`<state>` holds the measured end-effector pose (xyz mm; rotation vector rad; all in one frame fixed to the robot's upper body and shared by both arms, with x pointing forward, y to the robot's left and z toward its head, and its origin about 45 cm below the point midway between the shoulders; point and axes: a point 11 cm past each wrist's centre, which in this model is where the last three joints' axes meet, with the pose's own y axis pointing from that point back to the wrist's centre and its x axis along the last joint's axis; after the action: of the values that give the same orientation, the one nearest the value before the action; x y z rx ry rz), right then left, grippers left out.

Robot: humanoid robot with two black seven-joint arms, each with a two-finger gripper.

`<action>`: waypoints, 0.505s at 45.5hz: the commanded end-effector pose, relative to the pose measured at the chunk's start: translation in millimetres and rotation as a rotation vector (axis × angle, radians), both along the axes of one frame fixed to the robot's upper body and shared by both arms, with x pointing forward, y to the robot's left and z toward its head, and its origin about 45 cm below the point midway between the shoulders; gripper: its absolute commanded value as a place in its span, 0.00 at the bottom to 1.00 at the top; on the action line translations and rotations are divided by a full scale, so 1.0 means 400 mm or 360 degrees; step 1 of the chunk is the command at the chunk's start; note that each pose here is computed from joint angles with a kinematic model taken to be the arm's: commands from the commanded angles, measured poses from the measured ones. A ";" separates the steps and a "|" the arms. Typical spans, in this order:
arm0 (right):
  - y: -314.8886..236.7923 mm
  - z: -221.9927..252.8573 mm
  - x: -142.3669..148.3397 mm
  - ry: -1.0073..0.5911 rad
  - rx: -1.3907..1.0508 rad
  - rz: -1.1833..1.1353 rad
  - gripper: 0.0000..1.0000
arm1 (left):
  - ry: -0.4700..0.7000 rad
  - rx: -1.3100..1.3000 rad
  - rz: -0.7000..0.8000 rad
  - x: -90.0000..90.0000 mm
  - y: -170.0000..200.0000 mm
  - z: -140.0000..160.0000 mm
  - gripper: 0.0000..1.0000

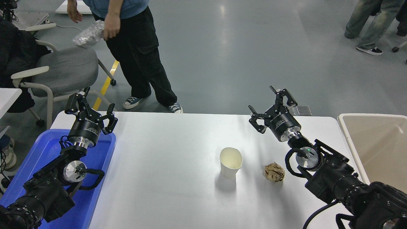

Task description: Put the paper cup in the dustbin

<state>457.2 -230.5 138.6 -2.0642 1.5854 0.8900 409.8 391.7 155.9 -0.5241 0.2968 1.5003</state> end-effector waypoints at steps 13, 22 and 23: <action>0.015 0.023 0.013 -0.0034 -0.0023 0.0044 1.00 | 0.0004 0.0014 -0.0010 0.000 -0.001 0.000 1.00; 0.084 0.048 0.001 -0.0092 -0.0087 0.0267 1.00 | 0.0008 0.0016 -0.0013 0.000 -0.002 -0.001 1.00; 0.087 0.052 -0.001 -0.0100 -0.0100 0.0292 1.00 | 0.0006 0.0016 -0.0012 0.000 -0.001 -0.001 1.00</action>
<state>460.5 -215.0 148.9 -2.1493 1.5271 0.8653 409.7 391.2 155.7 -0.5144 0.2940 1.4958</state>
